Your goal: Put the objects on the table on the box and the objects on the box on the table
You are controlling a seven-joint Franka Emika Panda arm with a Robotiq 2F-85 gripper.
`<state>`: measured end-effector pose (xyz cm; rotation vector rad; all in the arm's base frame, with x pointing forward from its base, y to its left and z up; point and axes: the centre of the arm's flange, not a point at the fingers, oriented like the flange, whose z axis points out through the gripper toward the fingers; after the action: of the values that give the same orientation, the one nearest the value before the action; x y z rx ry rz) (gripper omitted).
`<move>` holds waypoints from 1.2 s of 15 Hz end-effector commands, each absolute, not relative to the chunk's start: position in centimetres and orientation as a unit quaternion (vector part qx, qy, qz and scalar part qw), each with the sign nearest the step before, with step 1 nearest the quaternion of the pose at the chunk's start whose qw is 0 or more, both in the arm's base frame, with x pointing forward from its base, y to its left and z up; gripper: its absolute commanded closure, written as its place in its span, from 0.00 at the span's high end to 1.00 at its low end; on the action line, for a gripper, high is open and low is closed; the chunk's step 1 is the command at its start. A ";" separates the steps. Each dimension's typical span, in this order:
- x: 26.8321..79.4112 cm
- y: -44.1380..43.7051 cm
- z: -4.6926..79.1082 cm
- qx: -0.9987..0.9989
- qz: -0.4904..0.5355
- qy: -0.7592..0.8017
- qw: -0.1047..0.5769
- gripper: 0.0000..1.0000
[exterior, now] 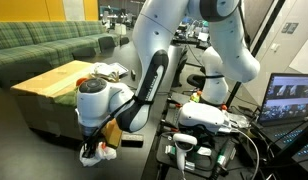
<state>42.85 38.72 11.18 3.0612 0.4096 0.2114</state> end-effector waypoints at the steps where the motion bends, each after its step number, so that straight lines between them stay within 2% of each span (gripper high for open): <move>1: 44.3 38.8 11.1 0.989 0.080 0.122 0.022 0.53; 7: 45.3 36.7 12.6 0.990 0.088 0.110 0.020 0.99; 18: 48.6 26.9 11.3 0.996 0.071 -0.008 0.054 1.00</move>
<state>48.65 29.08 10.70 3.0229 0.0730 0.2073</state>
